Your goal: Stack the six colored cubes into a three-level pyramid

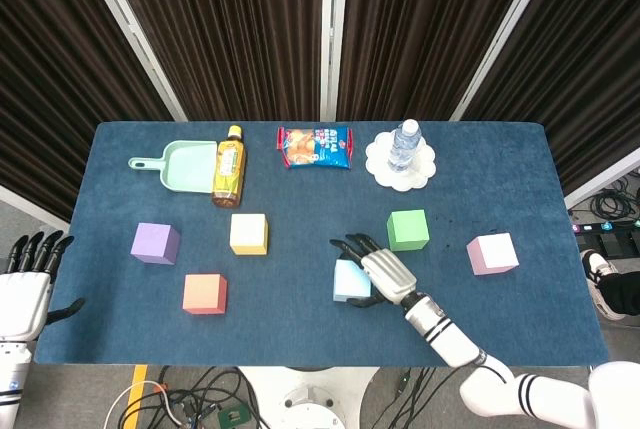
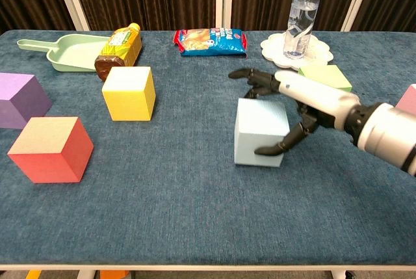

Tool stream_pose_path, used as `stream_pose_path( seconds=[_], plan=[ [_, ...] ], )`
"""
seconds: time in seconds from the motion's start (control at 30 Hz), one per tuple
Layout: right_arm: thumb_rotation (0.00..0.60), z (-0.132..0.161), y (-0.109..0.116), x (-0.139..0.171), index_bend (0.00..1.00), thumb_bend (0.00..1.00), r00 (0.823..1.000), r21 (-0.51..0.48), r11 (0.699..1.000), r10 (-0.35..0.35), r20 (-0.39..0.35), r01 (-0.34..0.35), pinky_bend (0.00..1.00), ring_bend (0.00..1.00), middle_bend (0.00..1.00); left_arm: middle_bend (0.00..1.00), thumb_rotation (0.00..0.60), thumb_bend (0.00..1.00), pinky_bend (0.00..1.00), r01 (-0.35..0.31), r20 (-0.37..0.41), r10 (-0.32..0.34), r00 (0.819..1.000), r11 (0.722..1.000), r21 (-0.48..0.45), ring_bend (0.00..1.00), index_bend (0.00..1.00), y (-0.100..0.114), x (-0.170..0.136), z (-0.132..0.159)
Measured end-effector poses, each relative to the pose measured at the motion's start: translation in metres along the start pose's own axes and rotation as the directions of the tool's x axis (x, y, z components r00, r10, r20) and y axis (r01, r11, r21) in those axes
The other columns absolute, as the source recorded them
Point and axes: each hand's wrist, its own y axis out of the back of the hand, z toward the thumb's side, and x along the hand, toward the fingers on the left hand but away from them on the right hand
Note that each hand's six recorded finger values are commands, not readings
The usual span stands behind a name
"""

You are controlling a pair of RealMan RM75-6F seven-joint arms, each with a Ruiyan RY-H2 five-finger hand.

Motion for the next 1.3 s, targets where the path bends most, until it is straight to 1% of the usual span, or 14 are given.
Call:
stream_pose_path(
  seconds=[0.1, 0.23, 0.37, 0.57, 0.77, 0.93, 1.3],
  plan=[
    [0.600, 0.005, 0.009, -0.013, 0.02, 0.12, 1.000, -0.025, 0.999, -0.021, -0.006, 0.021, 0.00, 0.04, 0.39, 0.07, 0.600, 0.00, 0.03, -0.001, 0.014, 0.001, 1.000, 1.000, 0.003, 0.02, 0.13, 0.001, 0.002, 0.002],
    [0.600, 0.011, 0.018, -0.034, 0.02, 0.12, 1.000, -0.029, 0.999, -0.028, -0.012, 0.028, 0.00, 0.04, 0.39, 0.07, 0.600, 0.00, 0.03, -0.006, 0.043, 0.006, 0.999, 1.000, 0.004, 0.02, 0.13, 0.005, 0.007, 0.005],
    [0.600, 0.014, 0.022, -0.056, 0.02, 0.12, 1.000, -0.010, 1.000, -0.012, -0.003, 0.012, 0.00, 0.04, 0.38, 0.07, 0.600, 0.00, 0.03, -0.005, 0.047, 0.005, 0.999, 1.000, 0.001, 0.02, 0.13, 0.005, 0.008, 0.006],
    [0.600, 0.012, 0.020, -0.078, 0.02, 0.12, 1.000, 0.045, 0.999, 0.020, 0.016, -0.021, 0.00, 0.04, 0.37, 0.07, 0.600, 0.00, 0.03, 0.003, 0.039, -0.003, 0.999, 1.000, -0.007, 0.02, 0.13, 0.003, 0.007, 0.003],
    [0.600, 0.007, 0.022, -0.081, 0.03, 0.12, 0.999, 0.071, 0.997, 0.019, 0.031, -0.021, 0.00, 0.04, 0.36, 0.07, 0.600, 0.00, 0.03, 0.005, 0.032, -0.005, 0.999, 1.000, -0.011, 0.02, 0.13, 0.001, 0.006, 0.002],
    [0.600, 0.004, 0.024, -0.085, 0.03, 0.12, 0.999, 0.069, 0.998, 0.007, 0.042, -0.009, 0.00, 0.04, 0.36, 0.07, 0.600, 0.00, 0.03, 0.006, 0.040, -0.006, 0.999, 1.000, -0.014, 0.02, 0.13, 0.000, 0.007, 0.004],
    [0.600, 0.009, 0.025, -0.105, 0.03, 0.12, 0.999, 0.092, 0.996, -0.005, 0.032, 0.002, 0.00, 0.04, 0.35, 0.07, 0.600, 0.00, 0.03, 0.011, 0.030, -0.011, 1.000, 1.000, -0.013, 0.02, 0.13, -0.001, 0.006, 0.002]
  ],
)
